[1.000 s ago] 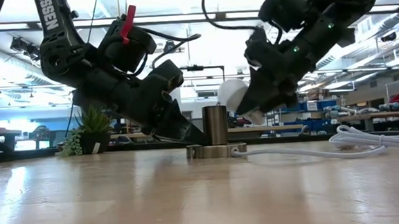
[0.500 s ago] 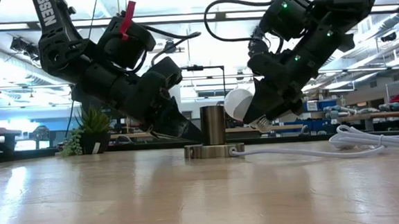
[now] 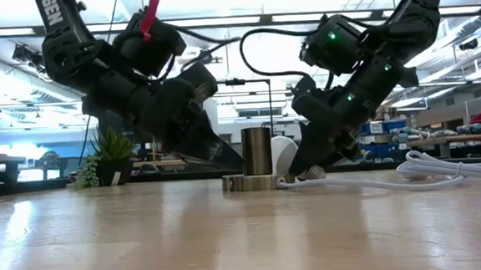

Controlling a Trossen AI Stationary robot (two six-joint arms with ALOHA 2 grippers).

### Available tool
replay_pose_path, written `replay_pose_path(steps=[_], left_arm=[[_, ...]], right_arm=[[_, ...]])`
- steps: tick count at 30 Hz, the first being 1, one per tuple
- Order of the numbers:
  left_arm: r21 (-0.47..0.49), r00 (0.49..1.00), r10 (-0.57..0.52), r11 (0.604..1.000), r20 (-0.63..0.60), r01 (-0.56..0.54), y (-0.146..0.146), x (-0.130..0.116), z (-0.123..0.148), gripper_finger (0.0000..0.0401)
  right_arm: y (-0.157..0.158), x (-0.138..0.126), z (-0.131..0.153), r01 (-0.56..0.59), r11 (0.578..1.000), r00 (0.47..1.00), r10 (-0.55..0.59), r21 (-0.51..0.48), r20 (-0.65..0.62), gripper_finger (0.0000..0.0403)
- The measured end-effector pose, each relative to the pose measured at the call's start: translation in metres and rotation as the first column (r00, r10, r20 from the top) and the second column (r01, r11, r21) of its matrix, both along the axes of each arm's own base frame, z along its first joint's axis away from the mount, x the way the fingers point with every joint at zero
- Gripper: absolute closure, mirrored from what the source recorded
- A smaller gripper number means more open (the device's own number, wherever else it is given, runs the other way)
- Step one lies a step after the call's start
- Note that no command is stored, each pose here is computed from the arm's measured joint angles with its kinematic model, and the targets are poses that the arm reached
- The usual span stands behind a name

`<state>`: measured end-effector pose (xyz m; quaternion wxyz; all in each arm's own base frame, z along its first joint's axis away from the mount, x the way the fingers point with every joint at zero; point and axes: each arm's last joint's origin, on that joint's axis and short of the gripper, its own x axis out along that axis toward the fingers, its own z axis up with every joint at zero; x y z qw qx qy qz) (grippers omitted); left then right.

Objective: Screw lightbulb
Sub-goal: Remove the lightbulb from the lamp socket, then return to Home Position

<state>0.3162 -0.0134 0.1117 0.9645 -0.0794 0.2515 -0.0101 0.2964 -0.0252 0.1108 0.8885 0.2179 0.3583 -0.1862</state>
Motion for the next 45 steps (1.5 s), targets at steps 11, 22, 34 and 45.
replay_pose_path(steps=[11,22,34,45], left_arm=[[0.011,1.000,-0.007,1.000,-0.020,0.007,-0.001,-0.007,0.018,0.0401],[0.011,1.000,-0.024,1.000,-0.005,0.024,-0.008,-0.008,0.024,0.0401],[0.046,0.998,-0.036,0.998,0.047,0.034,-0.007,-0.021,0.057,0.0401],[0.092,0.981,-0.073,0.994,0.182,0.057,-0.007,-0.031,0.094,0.0401]], right_arm=[[0.000,0.000,0.001,0.037,0.998,0.999,-0.037,-0.043,0.008,0.0176],[0.008,0.003,0.008,0.003,0.999,1.000,-0.002,-0.046,0.027,0.0095],[0.010,-0.011,0.053,-0.087,0.988,0.992,0.097,-0.126,0.081,0.0116],[0.028,-0.026,0.094,-0.247,0.938,0.942,0.291,-0.242,0.166,0.0275]])
